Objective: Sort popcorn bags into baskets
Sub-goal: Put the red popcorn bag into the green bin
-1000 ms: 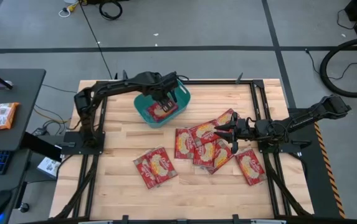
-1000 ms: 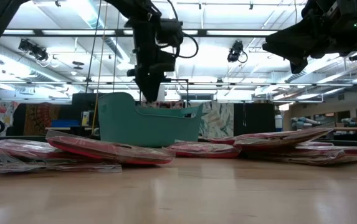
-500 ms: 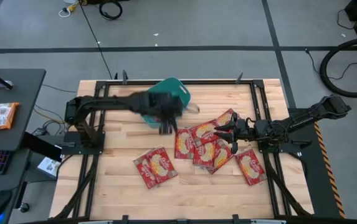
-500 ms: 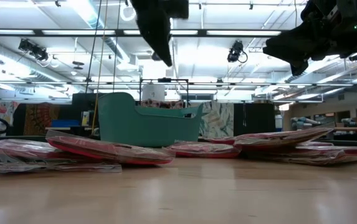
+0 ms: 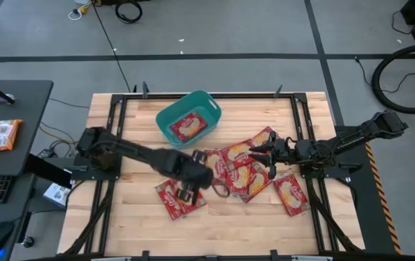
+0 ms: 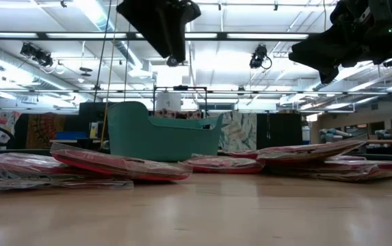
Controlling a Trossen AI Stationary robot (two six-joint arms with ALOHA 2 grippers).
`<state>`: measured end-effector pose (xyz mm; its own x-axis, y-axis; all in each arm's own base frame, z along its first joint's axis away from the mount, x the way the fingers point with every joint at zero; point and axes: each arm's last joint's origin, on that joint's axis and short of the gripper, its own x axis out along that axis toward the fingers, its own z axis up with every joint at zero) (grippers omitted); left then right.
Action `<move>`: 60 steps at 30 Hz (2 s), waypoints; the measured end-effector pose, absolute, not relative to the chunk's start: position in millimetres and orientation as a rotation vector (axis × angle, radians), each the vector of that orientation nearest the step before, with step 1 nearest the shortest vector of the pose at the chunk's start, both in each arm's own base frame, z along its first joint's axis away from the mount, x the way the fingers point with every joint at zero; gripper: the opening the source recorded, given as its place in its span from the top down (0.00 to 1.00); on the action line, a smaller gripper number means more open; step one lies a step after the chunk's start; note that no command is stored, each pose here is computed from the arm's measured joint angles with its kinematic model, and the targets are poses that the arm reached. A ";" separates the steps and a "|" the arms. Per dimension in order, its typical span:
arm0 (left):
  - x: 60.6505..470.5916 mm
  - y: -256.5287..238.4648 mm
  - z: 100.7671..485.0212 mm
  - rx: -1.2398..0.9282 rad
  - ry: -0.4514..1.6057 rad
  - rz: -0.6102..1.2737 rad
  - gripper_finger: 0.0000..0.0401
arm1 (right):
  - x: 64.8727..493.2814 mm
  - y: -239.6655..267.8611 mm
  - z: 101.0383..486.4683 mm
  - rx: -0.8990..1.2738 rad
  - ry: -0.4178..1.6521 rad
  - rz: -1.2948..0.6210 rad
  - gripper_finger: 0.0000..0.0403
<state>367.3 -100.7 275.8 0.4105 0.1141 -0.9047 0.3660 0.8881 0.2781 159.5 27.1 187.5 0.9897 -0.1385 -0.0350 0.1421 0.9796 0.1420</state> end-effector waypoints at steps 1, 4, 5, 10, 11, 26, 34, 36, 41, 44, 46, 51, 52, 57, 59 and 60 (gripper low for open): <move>369.9 -106.0 271.8 0.484 1.139 -0.158 0.58 | 159.7 27.2 188.0 0.146 0.019 -0.141 0.72; 382.8 -118.3 259.2 0.497 1.077 -0.105 0.58 | 159.9 27.2 188.2 0.146 0.015 -0.142 0.72; 386.9 -121.6 254.6 0.506 1.059 -0.086 0.58 | 160.0 27.1 188.4 0.147 0.013 -0.144 0.72; 407.3 -133.4 229.1 0.516 0.988 -0.016 0.58 | 159.9 26.3 188.1 0.144 0.015 -0.174 0.72; 411.1 -134.9 224.3 0.510 0.977 -0.014 0.58 | 159.8 26.2 188.1 0.144 0.015 -0.177 0.72; 451.3 -150.4 161.8 0.427 0.826 0.035 0.32 | 159.3 25.3 188.1 0.120 0.016 -0.206 0.72; 454.8 -155.8 128.8 0.612 0.853 0.105 0.31 | 159.0 25.0 187.8 0.118 0.020 -0.216 0.72; 454.0 -155.3 125.9 0.647 0.866 0.119 0.32 | 159.0 25.0 187.8 0.118 0.020 -0.215 0.72; 454.8 -154.2 121.4 0.683 0.872 0.140 0.42 | 159.0 25.0 187.8 0.118 0.020 -0.215 0.72; 455.3 -152.1 121.3 0.679 0.875 0.146 0.54 | 159.0 25.0 187.8 0.119 0.020 -0.214 0.72; 455.5 -151.4 121.3 0.678 0.876 0.149 0.63 | 159.0 25.0 187.7 0.118 0.020 -0.214 0.72; 452.0 -150.0 131.5 0.696 0.891 0.141 0.90 | 159.0 25.1 187.6 0.121 0.022 -0.212 0.72; 449.8 -149.4 137.2 0.695 0.901 0.129 0.94 | 159.1 25.1 187.5 0.121 0.023 -0.210 0.72; 431.8 -143.7 177.0 0.702 0.956 0.109 0.95 | 159.1 25.6 187.3 0.121 0.026 -0.194 0.72; 422.6 -140.2 201.4 0.704 0.951 0.107 0.95 | 159.1 25.6 187.3 0.121 0.026 -0.194 0.72; 418.1 -137.7 213.3 0.701 0.946 0.109 0.95 | 159.1 25.6 187.3 0.121 0.026 -0.194 0.72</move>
